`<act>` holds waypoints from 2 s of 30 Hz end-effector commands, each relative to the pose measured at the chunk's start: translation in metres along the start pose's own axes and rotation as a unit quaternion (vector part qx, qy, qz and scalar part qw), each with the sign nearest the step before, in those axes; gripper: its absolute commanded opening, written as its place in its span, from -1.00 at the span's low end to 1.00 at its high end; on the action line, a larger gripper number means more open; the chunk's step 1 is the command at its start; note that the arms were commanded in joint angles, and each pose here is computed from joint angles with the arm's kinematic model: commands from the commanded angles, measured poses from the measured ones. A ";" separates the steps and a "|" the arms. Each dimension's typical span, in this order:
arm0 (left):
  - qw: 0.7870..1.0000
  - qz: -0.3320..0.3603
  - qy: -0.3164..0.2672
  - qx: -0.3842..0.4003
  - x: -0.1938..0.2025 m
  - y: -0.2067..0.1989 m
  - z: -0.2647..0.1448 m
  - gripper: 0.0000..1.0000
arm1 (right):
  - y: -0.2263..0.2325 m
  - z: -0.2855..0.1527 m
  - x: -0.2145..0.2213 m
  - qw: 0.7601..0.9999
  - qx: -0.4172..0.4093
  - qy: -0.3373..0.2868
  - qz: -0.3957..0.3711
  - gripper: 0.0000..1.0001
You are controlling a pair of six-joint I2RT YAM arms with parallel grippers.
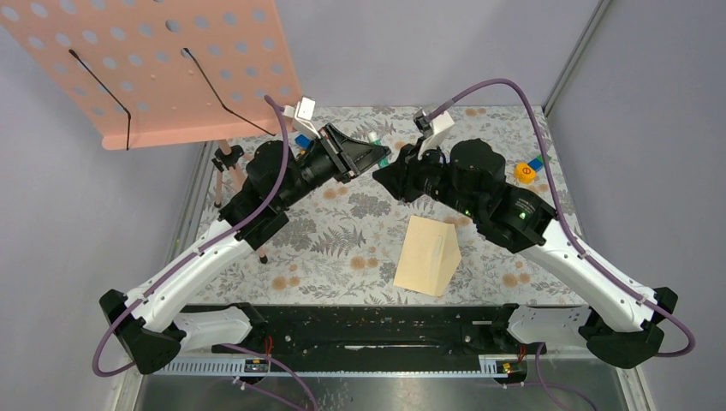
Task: Place the letter into the envelope and seal it
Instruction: Unscrew the solid glue.
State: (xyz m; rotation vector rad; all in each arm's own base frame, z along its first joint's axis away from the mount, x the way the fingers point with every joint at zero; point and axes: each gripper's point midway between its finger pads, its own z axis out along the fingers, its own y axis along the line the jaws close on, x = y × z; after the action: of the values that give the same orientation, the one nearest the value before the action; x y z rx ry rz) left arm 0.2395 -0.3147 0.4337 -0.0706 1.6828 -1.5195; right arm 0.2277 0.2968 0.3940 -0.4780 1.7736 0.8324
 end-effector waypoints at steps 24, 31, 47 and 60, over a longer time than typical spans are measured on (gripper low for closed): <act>0.931 0.091 0.056 0.349 0.004 -0.146 -0.070 -1.00 | 0.068 -0.033 -0.026 0.866 -0.452 -0.022 0.211 -1.00; 0.907 0.085 0.085 0.404 0.013 -0.159 -0.082 -1.00 | 0.074 -0.041 -0.034 0.823 -0.521 -0.018 0.225 -1.00; 0.949 0.093 0.066 0.294 0.010 -0.119 -0.048 -1.00 | 0.049 -0.052 -0.019 0.867 -0.446 -0.019 0.222 0.41; 0.972 0.081 0.031 0.220 0.001 -0.092 -0.036 -1.00 | 0.057 -0.066 -0.047 0.873 -0.442 -0.061 0.199 0.57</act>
State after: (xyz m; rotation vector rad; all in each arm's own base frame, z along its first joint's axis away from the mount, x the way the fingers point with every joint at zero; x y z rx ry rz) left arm 0.1710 -0.3188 0.4889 0.3737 1.3836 -1.7830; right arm 0.1646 0.2856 0.4423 -0.5997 1.4000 1.9303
